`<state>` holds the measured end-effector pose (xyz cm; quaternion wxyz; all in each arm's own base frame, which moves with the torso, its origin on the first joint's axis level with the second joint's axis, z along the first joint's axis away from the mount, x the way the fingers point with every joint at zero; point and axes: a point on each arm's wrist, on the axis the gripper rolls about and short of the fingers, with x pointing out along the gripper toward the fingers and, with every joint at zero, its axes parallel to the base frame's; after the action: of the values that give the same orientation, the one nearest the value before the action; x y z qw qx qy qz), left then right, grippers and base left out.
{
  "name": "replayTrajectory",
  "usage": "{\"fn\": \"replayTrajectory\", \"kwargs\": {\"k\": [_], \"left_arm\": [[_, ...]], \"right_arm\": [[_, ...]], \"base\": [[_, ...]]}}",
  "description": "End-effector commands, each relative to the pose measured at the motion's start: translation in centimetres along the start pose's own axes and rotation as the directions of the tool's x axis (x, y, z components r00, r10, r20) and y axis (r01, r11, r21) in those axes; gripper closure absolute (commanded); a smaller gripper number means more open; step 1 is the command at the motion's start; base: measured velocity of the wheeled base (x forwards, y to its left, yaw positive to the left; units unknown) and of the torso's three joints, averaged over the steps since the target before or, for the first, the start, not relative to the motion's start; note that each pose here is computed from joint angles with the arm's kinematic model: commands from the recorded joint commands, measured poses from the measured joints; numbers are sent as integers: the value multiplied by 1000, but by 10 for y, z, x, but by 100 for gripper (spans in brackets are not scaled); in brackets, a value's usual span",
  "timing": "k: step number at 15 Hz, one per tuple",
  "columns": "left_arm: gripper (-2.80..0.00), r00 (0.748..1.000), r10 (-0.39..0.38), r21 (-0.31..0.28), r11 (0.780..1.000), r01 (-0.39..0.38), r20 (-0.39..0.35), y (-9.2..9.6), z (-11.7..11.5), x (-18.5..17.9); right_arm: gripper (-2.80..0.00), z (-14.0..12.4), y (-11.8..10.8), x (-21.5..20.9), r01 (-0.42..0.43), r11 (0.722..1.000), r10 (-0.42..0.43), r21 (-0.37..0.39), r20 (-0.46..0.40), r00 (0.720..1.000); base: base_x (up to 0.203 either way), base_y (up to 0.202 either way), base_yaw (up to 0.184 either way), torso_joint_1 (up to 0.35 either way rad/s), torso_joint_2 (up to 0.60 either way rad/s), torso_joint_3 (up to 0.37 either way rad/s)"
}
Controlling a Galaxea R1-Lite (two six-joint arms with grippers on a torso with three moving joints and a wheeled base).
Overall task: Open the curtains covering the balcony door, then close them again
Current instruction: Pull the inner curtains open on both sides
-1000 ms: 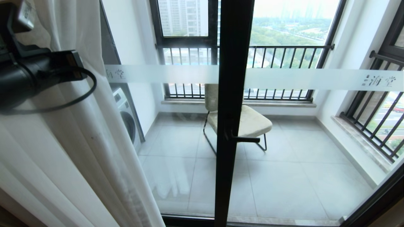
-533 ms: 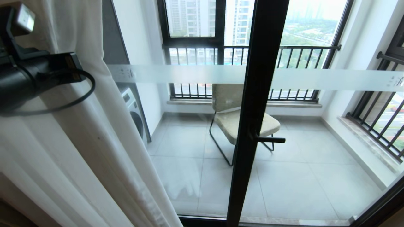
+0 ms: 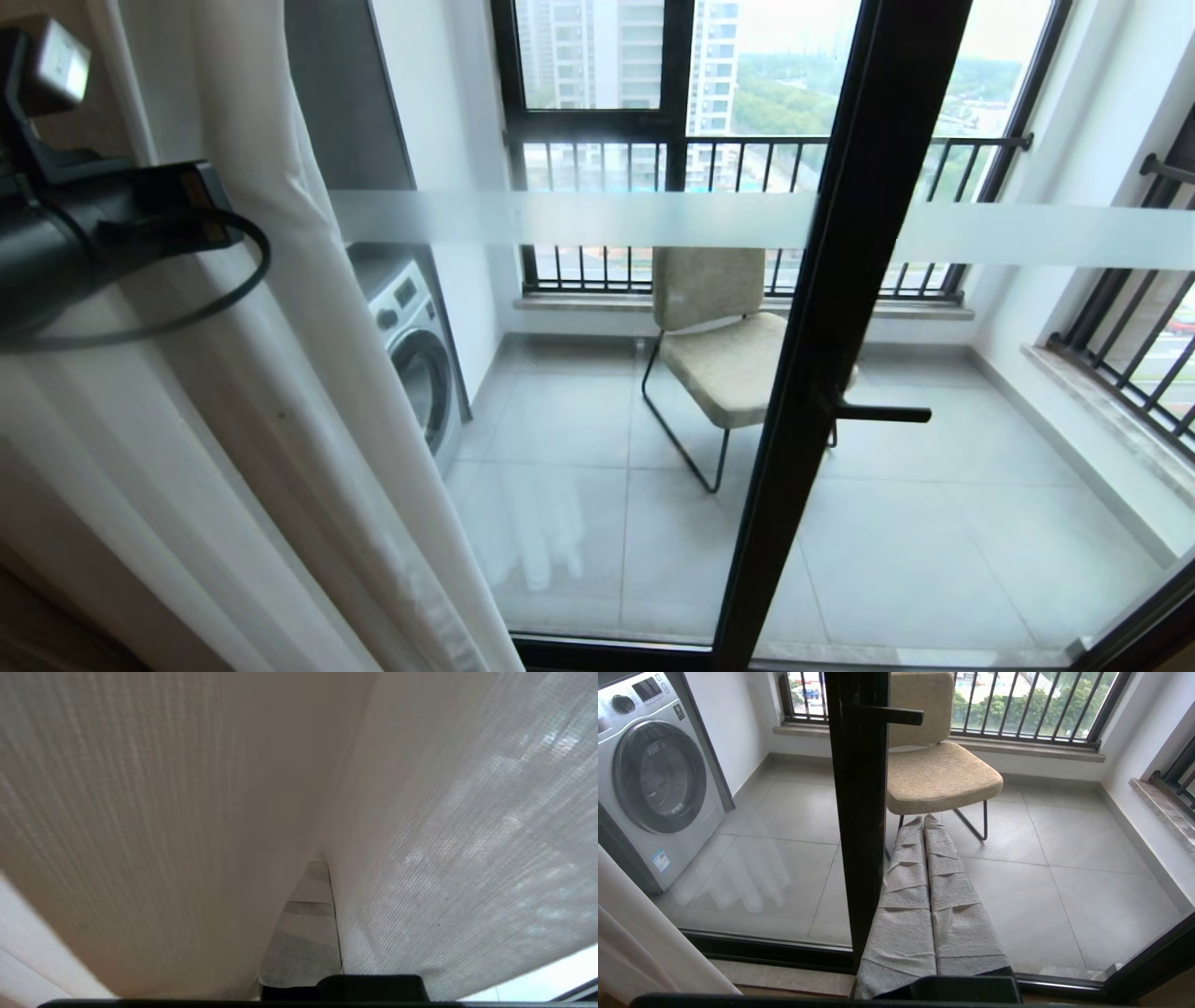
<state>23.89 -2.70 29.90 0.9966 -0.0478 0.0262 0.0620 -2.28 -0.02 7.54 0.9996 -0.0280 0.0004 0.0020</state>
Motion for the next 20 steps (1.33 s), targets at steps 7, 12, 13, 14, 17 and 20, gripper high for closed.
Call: {"fn": "replayTrajectory", "kwargs": {"k": [7,12,13,14,17,20], "left_arm": [[0,1000,1,-4,1000,-1,9,1,2,-3],[0,1000,7,1,1000,-7,11,2,1,-7],[0,1000,8,0,1000,-8,14,3,1,-8],[0,1000,10,-3,1000,-10,18,3,2,-9],[0,1000,17,-4,1000,-16,20,5,3,-9],[0,1000,16,-5,1000,-16,23,5,4,-10]], "right_arm": [[0,0,0,0,-1,1000,1,-1,1,1000],[0,0,0,0,-1,1000,1,-1,1,1000],[0,0,0,0,-1,1000,1,-1,1,1000],[0,0,0,0,-1,1000,1,-1,1,1000],[0,0,0,0,-1,1000,1,-1,1,1000],[0,0,0,0,-1,1000,1,-1,1,1000]], "base": [[0,193,1,2,3,2],[0,193,2,3,2,1],[0,194,1,2,2,7],[0,188,-1,-2,2,3],[0,194,2,2,2,1],[0,190,0,4,1,1]]}}
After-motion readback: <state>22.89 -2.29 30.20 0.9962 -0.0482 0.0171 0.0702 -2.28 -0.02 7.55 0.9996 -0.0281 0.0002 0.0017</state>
